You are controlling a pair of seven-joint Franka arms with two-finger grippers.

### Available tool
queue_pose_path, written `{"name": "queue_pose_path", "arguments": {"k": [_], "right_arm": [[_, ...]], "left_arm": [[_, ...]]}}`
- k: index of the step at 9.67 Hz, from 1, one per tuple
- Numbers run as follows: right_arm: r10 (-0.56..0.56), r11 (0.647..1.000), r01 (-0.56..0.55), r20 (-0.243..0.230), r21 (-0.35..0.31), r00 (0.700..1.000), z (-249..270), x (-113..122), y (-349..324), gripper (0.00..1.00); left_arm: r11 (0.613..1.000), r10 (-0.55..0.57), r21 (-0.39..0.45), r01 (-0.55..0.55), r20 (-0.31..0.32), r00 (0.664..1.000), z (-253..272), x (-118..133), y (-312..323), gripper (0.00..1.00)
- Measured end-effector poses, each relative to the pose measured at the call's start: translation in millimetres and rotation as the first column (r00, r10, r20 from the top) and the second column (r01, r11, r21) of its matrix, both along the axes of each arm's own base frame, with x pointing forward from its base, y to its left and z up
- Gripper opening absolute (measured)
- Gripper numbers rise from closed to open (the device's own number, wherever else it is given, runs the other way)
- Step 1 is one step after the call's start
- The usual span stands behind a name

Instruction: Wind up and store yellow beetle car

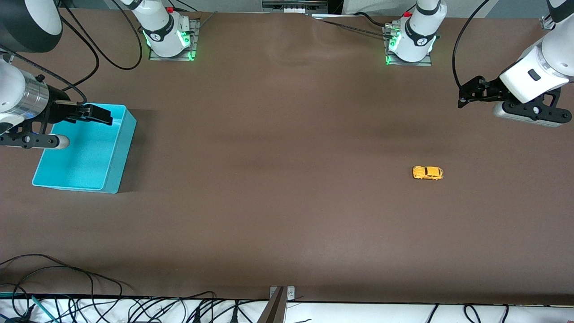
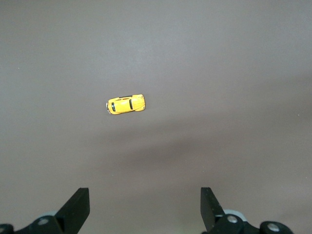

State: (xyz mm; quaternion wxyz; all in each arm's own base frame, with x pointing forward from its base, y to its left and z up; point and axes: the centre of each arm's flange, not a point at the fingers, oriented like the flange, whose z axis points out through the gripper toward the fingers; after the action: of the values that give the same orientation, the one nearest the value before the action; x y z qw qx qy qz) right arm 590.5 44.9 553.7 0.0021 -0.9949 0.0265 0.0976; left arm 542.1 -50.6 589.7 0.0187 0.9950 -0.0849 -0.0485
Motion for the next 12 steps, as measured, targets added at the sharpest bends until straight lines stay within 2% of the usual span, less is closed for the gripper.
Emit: {"name": "queue_pose_path", "arguments": {"k": [10,12], "right_arm": [[0.000,1.000,0.000,0.000,0.000,1.000,0.0,0.0,0.0,1.00],[0.000,1.000,0.000,-0.001,0.000,1.000,-0.1,-0.1,0.0,1.00]], "left_arm": [[1.000,-0.007,0.001,0.007,-0.021,1.000,-3.1,-1.5,-1.5,1.00],[0.994,-0.110,-0.014,0.109,-0.044,0.993,-16.8,4.7,-0.7,1.00]]}}
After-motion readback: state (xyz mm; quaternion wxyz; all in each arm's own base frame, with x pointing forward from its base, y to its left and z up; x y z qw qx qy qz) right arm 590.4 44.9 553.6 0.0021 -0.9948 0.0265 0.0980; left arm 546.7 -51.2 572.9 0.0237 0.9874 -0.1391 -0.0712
